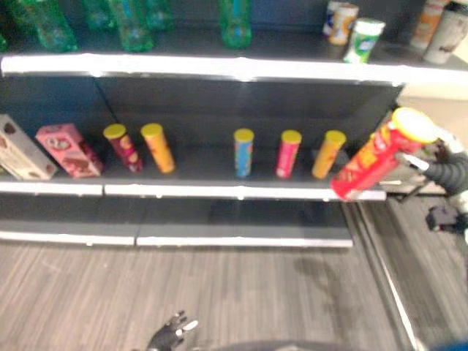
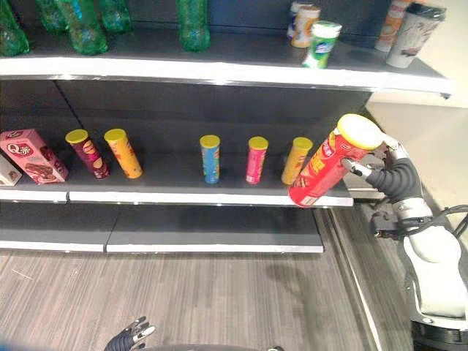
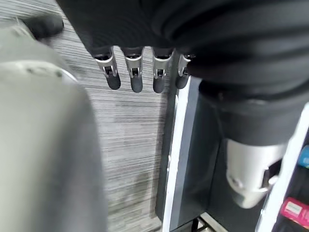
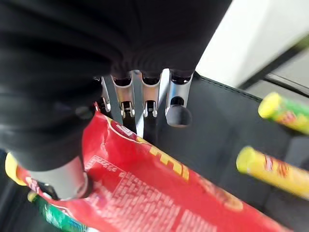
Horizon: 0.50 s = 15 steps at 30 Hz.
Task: Put the goods on the table back onto the shelves and tidy them up.
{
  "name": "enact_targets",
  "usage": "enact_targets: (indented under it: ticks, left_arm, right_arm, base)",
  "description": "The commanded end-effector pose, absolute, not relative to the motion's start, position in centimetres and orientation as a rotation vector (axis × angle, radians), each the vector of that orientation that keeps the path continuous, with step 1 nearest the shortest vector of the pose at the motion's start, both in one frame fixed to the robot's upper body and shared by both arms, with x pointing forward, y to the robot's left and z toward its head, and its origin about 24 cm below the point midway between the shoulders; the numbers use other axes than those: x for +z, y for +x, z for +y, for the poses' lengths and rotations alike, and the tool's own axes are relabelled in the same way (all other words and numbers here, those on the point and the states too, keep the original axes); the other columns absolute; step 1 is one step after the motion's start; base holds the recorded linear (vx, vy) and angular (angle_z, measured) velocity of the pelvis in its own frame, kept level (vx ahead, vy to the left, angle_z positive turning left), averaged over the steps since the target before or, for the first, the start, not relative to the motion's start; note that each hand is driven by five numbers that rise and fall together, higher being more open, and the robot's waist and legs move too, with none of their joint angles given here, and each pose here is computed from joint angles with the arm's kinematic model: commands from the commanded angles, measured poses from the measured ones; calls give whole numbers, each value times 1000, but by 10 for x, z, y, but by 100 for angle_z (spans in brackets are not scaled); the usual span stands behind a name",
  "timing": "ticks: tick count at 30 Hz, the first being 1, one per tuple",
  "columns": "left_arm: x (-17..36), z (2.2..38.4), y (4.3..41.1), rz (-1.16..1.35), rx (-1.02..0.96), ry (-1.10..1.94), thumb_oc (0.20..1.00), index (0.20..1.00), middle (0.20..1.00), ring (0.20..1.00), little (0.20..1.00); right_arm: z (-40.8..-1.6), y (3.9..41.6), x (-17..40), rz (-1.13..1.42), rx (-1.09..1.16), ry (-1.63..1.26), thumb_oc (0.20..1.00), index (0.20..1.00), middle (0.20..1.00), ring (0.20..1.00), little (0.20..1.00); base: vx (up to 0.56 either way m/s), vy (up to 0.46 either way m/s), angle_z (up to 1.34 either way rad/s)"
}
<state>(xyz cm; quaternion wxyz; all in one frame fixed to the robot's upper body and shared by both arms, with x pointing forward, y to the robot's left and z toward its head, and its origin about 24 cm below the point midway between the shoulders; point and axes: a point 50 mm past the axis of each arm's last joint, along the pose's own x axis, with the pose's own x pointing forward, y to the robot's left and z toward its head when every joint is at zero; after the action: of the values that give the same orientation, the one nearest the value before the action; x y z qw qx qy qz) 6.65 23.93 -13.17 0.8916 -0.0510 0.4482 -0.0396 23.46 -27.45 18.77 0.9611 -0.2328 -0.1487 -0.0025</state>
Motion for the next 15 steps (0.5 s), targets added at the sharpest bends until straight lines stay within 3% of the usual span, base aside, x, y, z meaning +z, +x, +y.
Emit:
enact_targets:
  ticks: [1, 6, 10, 15]
  left_arm:
    - [-112, 276, 82, 878, -81, 35, 1000, 1000, 1000, 1000, 1000]
    - [-98, 294, 92, 810, -40, 53, 1000, 1000, 1000, 1000, 1000]
    - [-99, 300, 77, 836, -4, 53, 1000, 1000, 1000, 1000, 1000]
    - [-110, 285, 68, 881, -27, 23, 1000, 1000, 1000, 1000, 1000]
  right_arm:
    - [-262, 221, 235, -581, -21, -513, 200, 200, 200, 200, 200]
    - [-246, 233, 232, -583, 47, -476, 200, 200, 200, 200, 200]
    - [-241, 239, 229, -578, 66, -467, 200, 200, 200, 200, 200]
    - [-253, 228, 230, -566, 15, -517, 200, 200, 200, 200, 200]
  base:
    - [95, 671, -11]
    - [-80, 671, -45]
    - [-60, 321, -34]
    - [21, 127, -12]
